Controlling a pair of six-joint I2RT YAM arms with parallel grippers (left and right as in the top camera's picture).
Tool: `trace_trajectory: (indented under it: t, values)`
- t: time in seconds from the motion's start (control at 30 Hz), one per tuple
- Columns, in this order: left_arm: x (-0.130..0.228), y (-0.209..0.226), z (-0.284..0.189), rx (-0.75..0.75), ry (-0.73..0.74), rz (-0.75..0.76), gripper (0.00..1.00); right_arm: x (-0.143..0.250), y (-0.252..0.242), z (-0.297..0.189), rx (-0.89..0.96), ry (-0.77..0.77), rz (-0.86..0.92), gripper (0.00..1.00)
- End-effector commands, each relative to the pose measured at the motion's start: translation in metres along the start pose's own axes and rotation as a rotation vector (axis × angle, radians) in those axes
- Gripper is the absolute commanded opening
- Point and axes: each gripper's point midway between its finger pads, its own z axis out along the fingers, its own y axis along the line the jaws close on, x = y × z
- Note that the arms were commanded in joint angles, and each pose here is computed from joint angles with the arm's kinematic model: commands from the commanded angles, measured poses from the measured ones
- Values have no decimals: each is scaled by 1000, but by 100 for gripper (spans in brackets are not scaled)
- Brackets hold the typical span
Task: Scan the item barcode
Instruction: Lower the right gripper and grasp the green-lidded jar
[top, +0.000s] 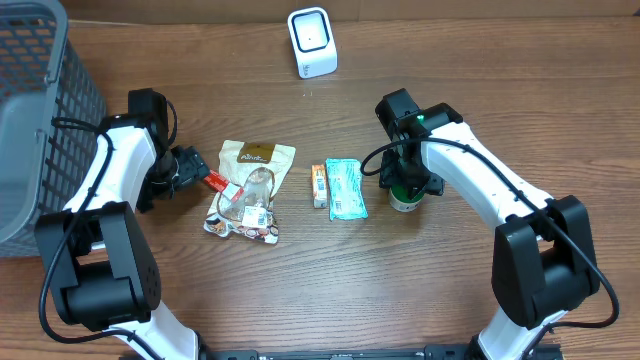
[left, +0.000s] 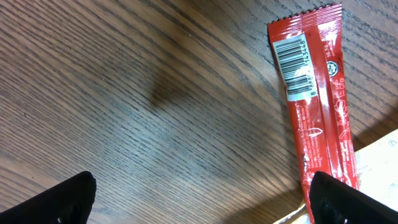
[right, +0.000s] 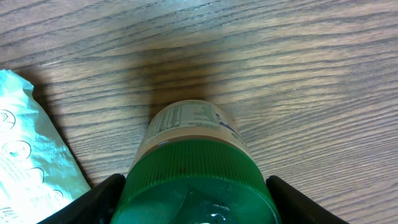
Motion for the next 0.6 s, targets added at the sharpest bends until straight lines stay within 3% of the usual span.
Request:
trace_trajectory:
  t: [0.0,0.5,0.57]
  values:
    - [-9,4,-5,-9,-29,2,100,-8,-2,-5,8,-28,-8,70]
    - [-9,4,-5,-9,-28,2,100,-13,22,-11,-112,-25,-3,70]
    - [-9,4,-5,-9,-29,2,100,-13,22,-11,-113,-27,-3,77]
